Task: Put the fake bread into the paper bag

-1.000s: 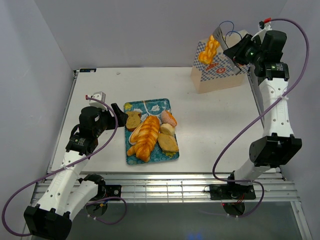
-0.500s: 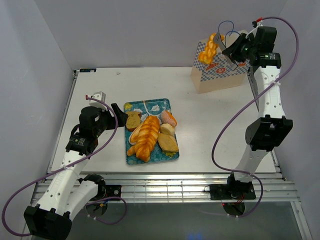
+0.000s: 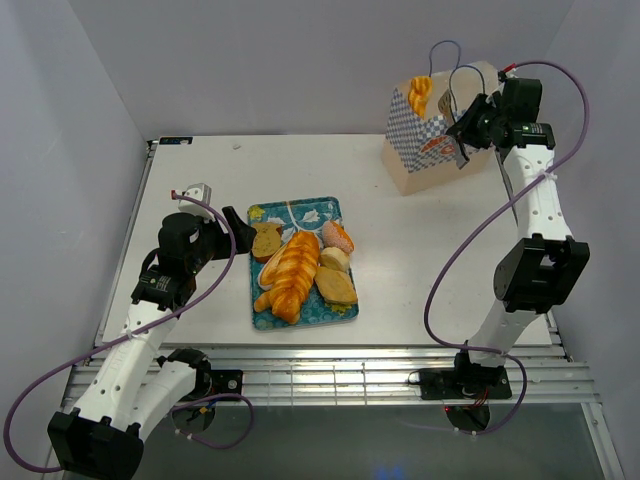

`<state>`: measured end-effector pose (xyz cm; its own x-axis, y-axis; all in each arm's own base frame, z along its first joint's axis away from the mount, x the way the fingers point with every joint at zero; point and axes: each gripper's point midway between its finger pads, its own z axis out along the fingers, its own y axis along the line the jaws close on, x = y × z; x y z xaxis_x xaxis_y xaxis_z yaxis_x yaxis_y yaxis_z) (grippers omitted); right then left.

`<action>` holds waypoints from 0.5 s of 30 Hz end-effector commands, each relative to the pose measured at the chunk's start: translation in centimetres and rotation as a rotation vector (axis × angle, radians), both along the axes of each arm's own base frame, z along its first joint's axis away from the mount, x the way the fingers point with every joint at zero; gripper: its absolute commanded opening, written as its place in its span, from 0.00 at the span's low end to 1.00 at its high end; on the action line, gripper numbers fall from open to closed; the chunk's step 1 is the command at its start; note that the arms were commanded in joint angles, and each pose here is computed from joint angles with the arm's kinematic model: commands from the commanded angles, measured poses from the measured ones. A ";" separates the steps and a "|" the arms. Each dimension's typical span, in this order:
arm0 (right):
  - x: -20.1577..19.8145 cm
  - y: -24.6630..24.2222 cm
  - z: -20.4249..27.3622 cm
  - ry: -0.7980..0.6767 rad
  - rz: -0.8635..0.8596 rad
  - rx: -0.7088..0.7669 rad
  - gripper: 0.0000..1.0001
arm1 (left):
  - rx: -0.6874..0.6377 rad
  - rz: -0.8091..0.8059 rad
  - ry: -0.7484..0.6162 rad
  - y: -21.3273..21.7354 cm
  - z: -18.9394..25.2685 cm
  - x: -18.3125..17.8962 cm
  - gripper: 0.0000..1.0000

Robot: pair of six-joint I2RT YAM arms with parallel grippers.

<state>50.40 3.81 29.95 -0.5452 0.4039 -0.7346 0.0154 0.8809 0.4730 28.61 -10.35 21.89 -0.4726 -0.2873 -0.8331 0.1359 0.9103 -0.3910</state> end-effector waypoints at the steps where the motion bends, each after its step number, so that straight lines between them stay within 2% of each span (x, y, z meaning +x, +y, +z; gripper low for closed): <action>1: -0.7 -0.6 3.1 -0.092 -0.009 -0.039 0.08 | -0.010 -0.013 -0.020 -0.3 0.4 0.0 0.93; 6: -0.6 -0.2 4.8 -0.128 0.005 -0.026 0.08 | -0.009 -0.014 -0.020 -0.3 0.4 0.0 0.93; 15: -1.4 0.8 10.1 -0.244 0.054 0.004 0.18 | -0.008 -0.011 -0.019 -0.2 0.3 0.0 0.93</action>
